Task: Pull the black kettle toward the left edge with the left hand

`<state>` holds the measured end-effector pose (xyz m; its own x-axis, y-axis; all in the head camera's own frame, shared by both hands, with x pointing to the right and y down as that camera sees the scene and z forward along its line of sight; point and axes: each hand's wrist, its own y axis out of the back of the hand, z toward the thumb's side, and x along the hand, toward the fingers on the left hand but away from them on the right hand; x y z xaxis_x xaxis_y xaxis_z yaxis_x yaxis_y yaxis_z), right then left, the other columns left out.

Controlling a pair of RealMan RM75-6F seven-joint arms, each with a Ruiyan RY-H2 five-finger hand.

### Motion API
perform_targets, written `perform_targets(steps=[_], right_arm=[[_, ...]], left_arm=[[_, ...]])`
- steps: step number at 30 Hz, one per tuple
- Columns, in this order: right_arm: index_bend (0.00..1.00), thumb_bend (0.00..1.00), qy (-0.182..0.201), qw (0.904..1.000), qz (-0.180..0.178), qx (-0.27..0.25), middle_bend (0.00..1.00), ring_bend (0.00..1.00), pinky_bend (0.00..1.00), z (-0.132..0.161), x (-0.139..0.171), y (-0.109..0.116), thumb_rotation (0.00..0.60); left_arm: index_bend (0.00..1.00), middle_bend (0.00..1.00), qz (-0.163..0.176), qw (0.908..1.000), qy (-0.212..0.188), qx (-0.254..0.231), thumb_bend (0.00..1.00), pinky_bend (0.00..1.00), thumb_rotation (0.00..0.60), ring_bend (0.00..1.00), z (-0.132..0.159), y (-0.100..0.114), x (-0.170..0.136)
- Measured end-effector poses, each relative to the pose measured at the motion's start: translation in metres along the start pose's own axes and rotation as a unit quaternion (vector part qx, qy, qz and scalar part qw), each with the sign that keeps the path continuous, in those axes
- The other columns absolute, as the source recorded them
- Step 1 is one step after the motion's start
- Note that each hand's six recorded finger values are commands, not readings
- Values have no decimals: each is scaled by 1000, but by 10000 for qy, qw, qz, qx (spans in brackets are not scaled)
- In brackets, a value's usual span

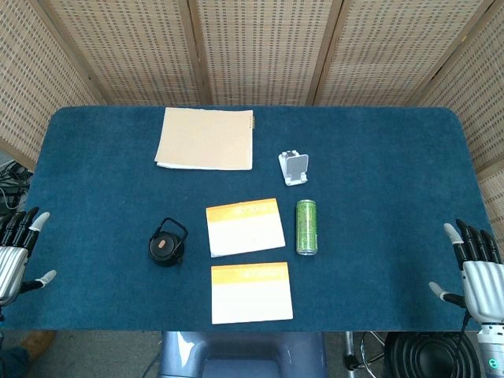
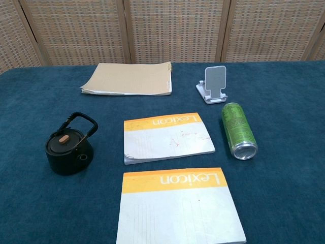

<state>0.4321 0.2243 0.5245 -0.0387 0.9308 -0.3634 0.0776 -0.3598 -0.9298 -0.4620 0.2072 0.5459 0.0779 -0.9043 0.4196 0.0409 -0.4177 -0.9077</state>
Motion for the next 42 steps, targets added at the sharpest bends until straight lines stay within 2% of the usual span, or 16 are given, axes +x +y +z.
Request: perform_targets(steps=[7,13,20,24,31,36,42], right_arm=[[0,0,-3,10000,-13,-90,0,0,0,-1,1,3,600],[0,0,14,9999,16,-148,0,0,0,-1,0,4,600],[0,0,0,9999,41,-162,0,0,0,-2,-1,3,600],[0,0,-15,9998,56,-169,0,0,0,-3,-1,2,600],[0,0,-25,9998,97,-179,0,0,0,-4,-2,1,600],[0,0,-17,9997,118,-202,0,0,0,-4,-3,0,600],[0,0,-43,9996,126,-239,0,0,0,-6,-4,1,600]], left_arm=[[0,0,-174,9994,-247,-176,0,0,600,0,12,-7,6],[0,0,-597,9932,-879,-486,0,0,600,0,44,-12,35],[0,0,-1353,9745,-1723,-495,0,0,600,0,100,-16,81],[0,0,-1738,9627,-2017,-475,0,0,600,0,130,-18,102],[0,0,-2308,9438,-2257,-710,0,0,600,0,174,-21,127],[54,9,-2510,9396,-2253,-593,0,0,600,22,187,-30,139],[127,63,-2832,9330,-2175,-436,0,0,600,67,204,-60,149]])
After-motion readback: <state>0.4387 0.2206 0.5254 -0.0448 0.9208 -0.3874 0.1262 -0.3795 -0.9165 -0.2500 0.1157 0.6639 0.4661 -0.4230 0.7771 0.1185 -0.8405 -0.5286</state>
